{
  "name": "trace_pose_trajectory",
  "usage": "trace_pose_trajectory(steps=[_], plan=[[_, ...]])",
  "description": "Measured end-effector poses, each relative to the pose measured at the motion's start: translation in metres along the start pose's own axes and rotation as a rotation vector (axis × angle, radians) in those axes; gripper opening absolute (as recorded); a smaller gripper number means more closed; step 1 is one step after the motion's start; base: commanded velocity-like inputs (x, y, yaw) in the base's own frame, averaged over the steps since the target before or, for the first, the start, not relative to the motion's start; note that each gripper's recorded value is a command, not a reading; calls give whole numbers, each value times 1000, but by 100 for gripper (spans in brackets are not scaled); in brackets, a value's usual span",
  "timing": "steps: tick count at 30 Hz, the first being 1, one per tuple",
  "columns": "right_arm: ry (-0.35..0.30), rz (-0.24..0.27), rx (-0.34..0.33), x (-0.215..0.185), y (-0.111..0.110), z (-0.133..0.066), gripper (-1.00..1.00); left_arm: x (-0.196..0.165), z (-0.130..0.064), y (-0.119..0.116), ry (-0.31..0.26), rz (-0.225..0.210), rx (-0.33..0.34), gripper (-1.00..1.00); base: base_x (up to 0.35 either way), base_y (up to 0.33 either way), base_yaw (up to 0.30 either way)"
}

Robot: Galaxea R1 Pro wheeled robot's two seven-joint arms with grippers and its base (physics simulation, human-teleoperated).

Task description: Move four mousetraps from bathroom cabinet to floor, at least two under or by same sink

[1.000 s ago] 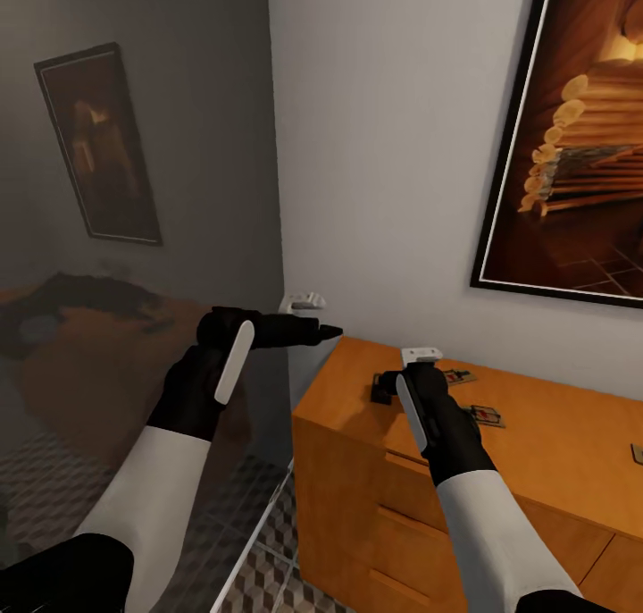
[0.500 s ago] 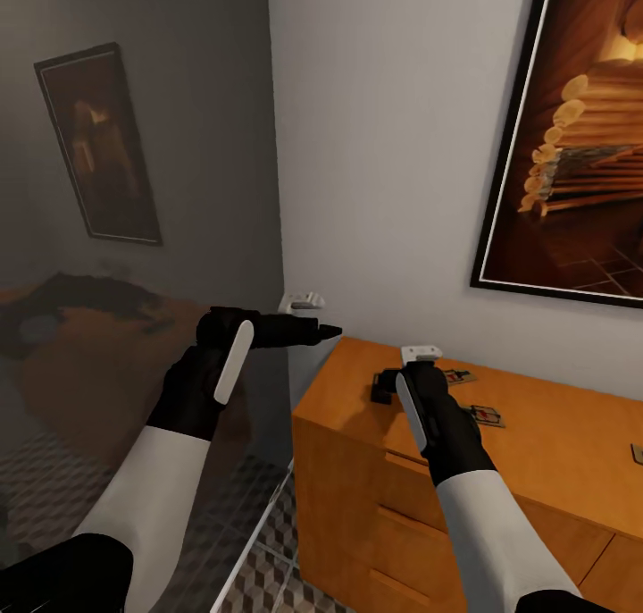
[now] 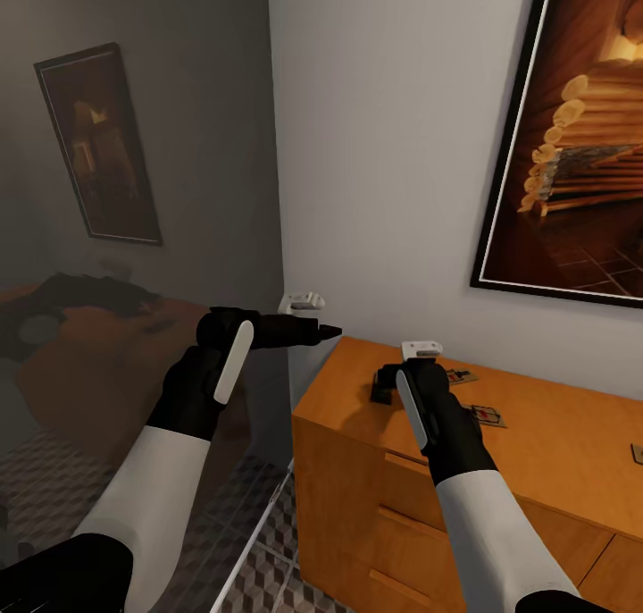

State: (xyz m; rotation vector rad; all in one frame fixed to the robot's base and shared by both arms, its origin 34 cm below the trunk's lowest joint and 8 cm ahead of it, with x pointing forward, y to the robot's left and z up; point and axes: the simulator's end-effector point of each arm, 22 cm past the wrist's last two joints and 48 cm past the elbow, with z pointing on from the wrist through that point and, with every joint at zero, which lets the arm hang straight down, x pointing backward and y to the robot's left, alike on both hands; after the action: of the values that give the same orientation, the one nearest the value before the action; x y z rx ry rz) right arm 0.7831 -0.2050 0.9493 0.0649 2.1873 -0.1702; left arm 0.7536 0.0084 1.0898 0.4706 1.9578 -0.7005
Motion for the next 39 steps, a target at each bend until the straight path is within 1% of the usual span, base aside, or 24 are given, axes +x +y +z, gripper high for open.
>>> trace_pose_trajectory(steps=[8, 21, 39], plan=[[-6, -3, 4, -2, -1, -2, 100, 0, 0, 1, 1, 0, 0, 100, 0, 0, 0], [-2, -2, 50, -2, -11, -2, 100, 1, 0, 0, 2, -2, 1, 100, 0, 0, 17], [-1, 1, 58, -2, -14, -2, 100, 1, 0, 0, 2, -1, 0, 100, 0, 0, 29]])
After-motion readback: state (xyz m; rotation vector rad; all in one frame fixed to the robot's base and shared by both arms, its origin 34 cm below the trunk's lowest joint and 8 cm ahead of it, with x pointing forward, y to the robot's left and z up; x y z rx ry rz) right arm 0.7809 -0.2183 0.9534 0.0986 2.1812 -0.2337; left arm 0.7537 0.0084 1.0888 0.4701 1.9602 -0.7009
